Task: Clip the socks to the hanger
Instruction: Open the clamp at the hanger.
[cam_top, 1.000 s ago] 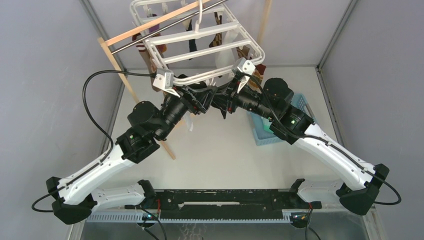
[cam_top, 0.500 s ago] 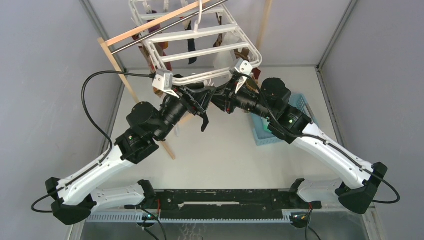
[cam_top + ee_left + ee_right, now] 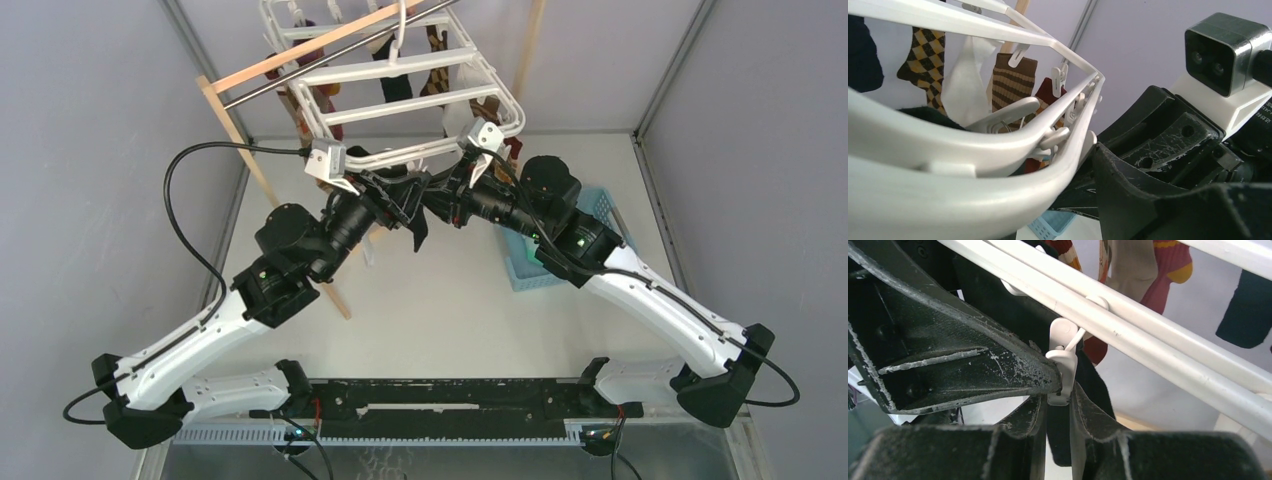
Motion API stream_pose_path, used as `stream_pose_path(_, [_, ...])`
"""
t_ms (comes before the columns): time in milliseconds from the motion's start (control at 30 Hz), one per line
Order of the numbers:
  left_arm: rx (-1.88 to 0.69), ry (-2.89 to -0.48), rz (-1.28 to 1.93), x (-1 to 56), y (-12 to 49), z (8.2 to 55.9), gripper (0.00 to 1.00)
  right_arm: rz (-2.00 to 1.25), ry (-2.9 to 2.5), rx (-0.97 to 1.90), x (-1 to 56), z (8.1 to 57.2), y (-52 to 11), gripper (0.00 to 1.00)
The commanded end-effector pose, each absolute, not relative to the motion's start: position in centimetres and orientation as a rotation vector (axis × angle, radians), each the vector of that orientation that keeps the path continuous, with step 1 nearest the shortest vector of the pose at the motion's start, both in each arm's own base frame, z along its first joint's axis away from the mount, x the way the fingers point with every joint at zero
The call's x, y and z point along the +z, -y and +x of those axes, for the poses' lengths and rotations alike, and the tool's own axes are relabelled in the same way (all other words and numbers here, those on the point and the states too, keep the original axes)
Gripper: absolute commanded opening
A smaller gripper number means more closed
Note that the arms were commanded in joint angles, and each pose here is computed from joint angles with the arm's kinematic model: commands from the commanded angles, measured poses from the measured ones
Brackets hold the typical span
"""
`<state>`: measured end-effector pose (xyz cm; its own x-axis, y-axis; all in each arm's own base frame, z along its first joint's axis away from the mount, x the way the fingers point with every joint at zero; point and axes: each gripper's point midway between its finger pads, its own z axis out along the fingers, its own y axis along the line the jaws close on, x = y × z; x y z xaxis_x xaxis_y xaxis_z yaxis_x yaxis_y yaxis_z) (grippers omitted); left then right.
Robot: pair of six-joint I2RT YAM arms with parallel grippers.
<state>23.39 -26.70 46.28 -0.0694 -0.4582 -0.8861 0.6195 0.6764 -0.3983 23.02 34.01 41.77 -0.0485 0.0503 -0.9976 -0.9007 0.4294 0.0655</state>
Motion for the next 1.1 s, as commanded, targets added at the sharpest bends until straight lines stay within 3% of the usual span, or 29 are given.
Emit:
stream_pose_path(0, [-0.869, -1.303, 0.100, 48.8, 25.6, 23.7, 0.53, -0.927, -1.438, 0.988, 40.4, 20.8, -35.1, 0.00])
stream_pose_path(200, [-0.876, -1.299, 0.110, 49.0, 26.0, 23.7, 0.44, -0.952, -1.432, 0.972, 40.0, 20.9, -35.4, 0.00])
stream_pose_path(367, [-0.888, -1.290, 0.117, 49.2, 26.2, 23.6, 0.27, -0.963, -1.443, 0.966, 39.5, 21.0, -35.6, 0.00])
stream_pose_path(533, [-0.910, -1.276, 0.120, 49.2, 26.3, 23.3, 0.01, -0.967, -1.449, 0.959, 39.3, 21.0, -35.6, 0.00])
stream_pose_path(833, [-0.932, -1.263, 0.127, 49.1, 26.4, 23.0, 0.00, -0.957, -1.467, 0.930, 38.8, 21.4, -35.3, 0.00])
stream_pose_path(967, [-0.931, -1.265, 0.127, 48.9, 26.4, 23.1, 0.00, -0.918, -1.478, 0.891, 38.8, 22.1, -34.8, 0.27])
stream_pose_path(1067, [-0.931, -1.265, 0.128, 48.7, 26.4, 23.0, 0.00, -0.881, -1.468, 0.847, 39.1, 22.5, -33.9, 0.40])
